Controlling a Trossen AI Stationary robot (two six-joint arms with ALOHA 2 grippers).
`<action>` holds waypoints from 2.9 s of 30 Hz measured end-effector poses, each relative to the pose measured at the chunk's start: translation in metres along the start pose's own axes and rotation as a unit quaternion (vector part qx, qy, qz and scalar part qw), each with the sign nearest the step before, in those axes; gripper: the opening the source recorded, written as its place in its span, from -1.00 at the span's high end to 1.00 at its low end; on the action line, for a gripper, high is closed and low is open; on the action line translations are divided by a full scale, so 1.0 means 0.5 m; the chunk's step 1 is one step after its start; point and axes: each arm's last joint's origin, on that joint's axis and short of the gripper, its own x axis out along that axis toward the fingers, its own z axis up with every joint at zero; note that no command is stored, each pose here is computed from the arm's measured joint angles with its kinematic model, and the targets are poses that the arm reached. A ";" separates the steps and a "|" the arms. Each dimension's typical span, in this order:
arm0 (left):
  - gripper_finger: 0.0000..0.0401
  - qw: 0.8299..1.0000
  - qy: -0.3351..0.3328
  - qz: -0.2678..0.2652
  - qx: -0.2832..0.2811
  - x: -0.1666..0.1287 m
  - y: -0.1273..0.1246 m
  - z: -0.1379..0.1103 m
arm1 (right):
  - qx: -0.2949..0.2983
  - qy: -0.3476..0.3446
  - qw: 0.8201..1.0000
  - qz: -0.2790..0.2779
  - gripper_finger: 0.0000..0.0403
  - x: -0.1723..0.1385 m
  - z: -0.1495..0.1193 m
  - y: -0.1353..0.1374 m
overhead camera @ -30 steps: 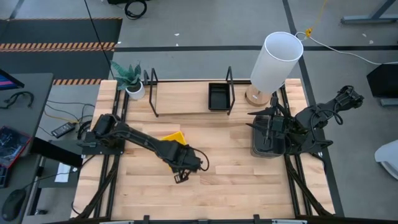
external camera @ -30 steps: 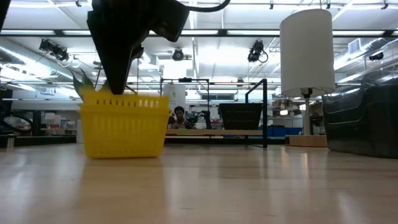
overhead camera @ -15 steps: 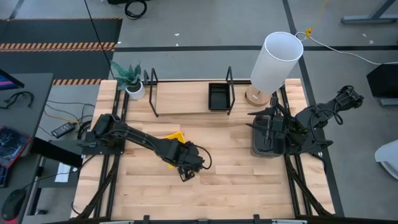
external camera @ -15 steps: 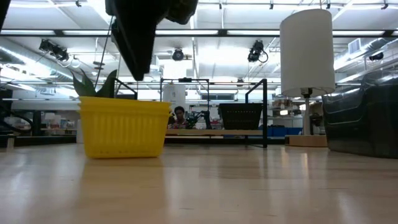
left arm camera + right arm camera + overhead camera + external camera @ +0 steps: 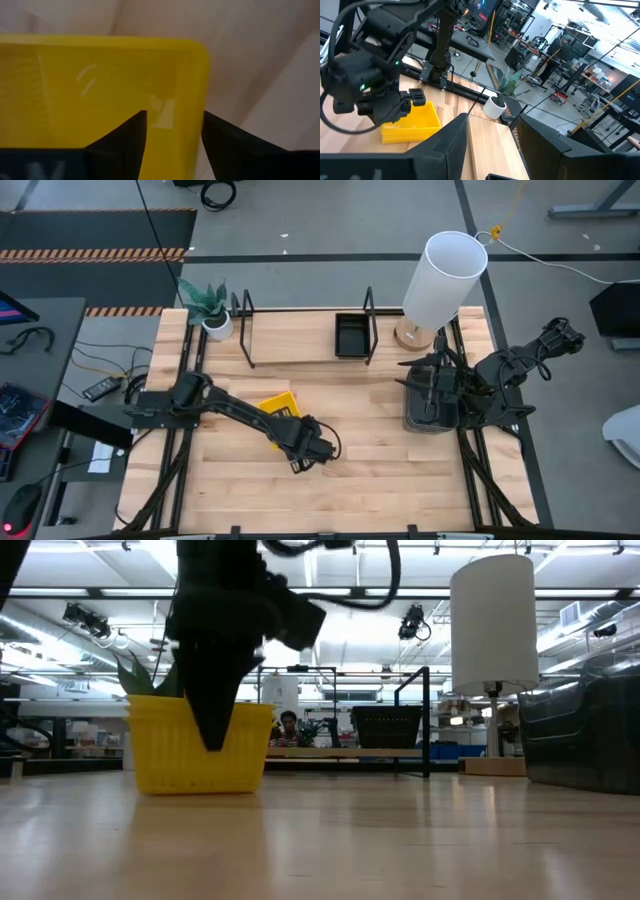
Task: Stack baskets on shelf by color
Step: Put the stacked yellow bins on the shelf
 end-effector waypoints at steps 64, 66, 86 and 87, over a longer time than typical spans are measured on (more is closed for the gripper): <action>0.28 0.978 -0.115 0.075 0.156 0.016 0.370 0.306 | 0.018 0.020 1.000 -0.010 0.13 0.009 -0.022 -0.026; 0.17 0.979 -0.114 0.081 0.146 0.016 0.371 0.306 | 0.018 0.021 1.000 -0.010 0.13 0.009 -0.022 -0.026; 0.22 0.990 -0.064 0.098 0.078 -0.011 0.389 0.271 | 0.019 0.020 1.000 -0.009 0.13 0.009 -0.022 -0.026; 0.26 0.991 -0.063 0.099 0.066 -0.012 0.392 0.270 | 0.019 0.021 1.000 -0.009 0.13 0.009 -0.022 -0.026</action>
